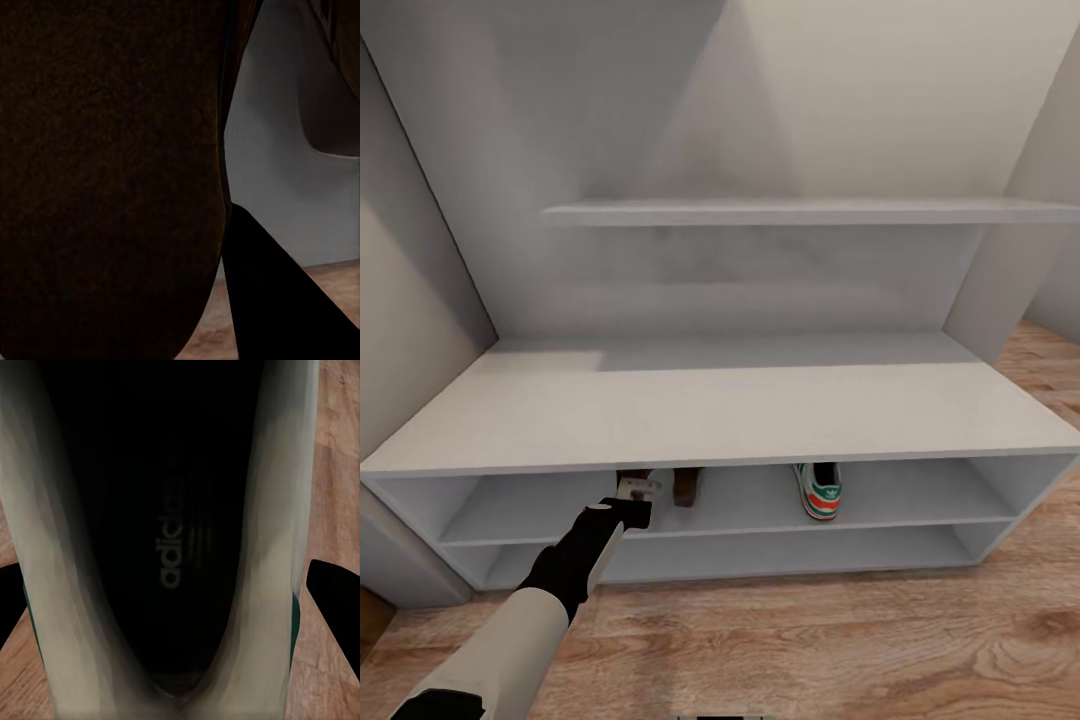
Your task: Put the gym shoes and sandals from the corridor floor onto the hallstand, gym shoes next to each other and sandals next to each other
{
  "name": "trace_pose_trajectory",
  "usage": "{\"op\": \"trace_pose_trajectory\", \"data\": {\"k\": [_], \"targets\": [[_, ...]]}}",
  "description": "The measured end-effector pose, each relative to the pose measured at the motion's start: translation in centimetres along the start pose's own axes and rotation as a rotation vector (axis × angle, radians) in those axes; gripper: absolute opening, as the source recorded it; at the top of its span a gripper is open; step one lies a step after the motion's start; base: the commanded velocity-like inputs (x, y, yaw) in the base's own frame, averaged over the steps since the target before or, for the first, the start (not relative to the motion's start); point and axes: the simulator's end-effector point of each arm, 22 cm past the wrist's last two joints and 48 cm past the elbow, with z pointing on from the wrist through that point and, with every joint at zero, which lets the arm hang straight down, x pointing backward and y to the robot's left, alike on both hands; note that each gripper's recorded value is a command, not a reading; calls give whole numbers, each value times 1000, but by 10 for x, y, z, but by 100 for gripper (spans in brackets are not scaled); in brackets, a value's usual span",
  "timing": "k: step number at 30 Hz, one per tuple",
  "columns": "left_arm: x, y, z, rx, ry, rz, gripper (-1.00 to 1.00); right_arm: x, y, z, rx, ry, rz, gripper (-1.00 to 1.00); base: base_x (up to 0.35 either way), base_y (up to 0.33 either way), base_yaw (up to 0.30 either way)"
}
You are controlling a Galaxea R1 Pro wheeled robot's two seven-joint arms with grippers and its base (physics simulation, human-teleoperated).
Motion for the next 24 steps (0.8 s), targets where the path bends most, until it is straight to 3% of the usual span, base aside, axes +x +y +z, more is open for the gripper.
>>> {"op": "trace_pose_trajectory", "data": {"k": [24], "targets": [[1,0,0,-1,2,0,-100,0,0,0,0,0,0,-100,63,0,0]]}}
